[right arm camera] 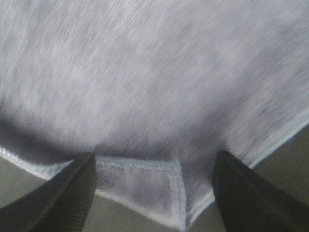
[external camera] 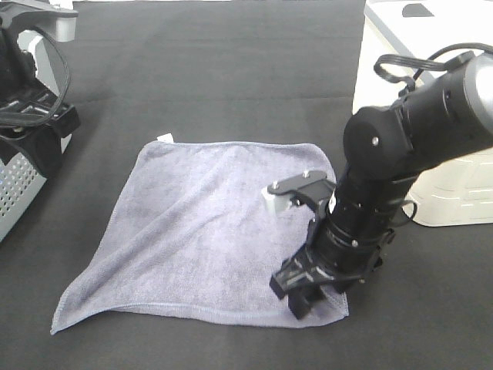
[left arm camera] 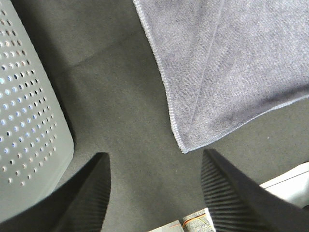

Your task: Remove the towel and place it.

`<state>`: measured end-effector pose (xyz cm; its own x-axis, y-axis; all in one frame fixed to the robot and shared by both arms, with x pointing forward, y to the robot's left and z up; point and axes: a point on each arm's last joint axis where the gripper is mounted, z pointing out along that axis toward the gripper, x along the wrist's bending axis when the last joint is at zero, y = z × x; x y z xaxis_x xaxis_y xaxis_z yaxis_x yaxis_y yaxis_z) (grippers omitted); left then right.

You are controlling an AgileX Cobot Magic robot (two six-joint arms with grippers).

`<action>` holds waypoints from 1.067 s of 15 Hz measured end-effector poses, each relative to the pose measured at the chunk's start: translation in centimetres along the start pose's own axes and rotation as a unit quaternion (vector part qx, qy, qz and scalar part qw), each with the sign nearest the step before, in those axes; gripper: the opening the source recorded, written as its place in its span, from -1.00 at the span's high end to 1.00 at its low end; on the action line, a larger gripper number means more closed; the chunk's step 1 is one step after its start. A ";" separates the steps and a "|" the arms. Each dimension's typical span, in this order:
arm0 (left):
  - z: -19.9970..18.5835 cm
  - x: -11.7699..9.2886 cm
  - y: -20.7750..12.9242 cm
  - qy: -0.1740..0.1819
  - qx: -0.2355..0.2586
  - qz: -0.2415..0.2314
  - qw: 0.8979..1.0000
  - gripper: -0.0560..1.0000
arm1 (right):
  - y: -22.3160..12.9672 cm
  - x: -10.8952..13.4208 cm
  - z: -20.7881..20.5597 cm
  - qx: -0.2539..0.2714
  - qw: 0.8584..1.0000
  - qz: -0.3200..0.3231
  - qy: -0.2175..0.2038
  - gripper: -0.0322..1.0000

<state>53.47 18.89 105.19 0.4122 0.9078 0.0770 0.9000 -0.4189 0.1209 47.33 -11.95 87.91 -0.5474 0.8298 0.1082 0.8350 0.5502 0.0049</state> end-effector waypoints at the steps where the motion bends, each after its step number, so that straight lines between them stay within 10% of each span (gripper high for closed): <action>1: 0.0 0.0 0.0 0.000 0.000 0.000 1.000 -0.12 | -0.7 0.5 0.1 0.007 1.000 -0.012 -0.002 -0.36; 6: 0.0 0.0 0.0 0.000 0.000 0.000 1.000 -0.12 | -3.9 1.9 -0.8 0.051 0.998 -0.033 0.002 -0.36; 16: 0.0 -0.2 0.0 -0.009 0.000 -0.003 1.000 -0.12 | -2.9 2.2 -2.5 -0.038 0.982 -0.183 0.008 -0.27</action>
<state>53.41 18.74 105.18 0.4087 0.9108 0.0585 0.9026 -0.4129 0.1218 43.81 -11.93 90.58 -0.8110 0.5763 0.1008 0.5849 0.8022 0.1194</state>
